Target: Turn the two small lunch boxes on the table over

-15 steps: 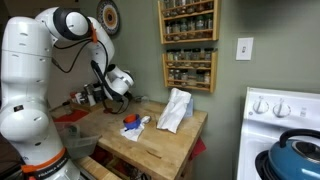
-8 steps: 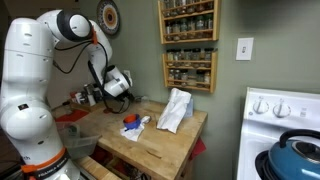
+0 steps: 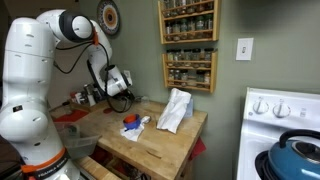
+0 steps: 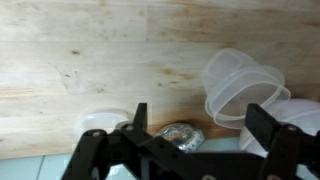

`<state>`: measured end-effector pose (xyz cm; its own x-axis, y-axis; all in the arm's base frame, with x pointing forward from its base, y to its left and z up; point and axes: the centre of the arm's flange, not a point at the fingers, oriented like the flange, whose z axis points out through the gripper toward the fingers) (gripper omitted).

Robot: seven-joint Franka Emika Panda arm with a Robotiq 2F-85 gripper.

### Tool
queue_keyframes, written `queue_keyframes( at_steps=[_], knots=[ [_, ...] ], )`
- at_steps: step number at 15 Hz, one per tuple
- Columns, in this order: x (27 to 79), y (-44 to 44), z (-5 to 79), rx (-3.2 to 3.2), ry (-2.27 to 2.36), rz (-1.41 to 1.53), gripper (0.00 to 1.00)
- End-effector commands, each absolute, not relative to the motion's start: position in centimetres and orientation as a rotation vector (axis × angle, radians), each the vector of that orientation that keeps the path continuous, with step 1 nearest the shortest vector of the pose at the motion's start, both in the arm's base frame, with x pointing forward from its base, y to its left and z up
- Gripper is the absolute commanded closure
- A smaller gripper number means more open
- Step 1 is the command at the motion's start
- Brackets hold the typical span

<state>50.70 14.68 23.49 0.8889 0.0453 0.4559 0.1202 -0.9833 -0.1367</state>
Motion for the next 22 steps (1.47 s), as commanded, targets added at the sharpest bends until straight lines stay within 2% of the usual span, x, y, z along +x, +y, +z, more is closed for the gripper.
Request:
queue_keyframes(
  at_steps=[1,16,22],
  knots=[
    [51.5,12.9,25.0,-2.979,-0.172,-0.630,0.00],
    [51.5,10.1,25.2,-3.159,-0.345,-0.340,0.00],
    [52.2,11.9,27.7,-2.964,-0.436,-0.493,0.00]
  ],
)
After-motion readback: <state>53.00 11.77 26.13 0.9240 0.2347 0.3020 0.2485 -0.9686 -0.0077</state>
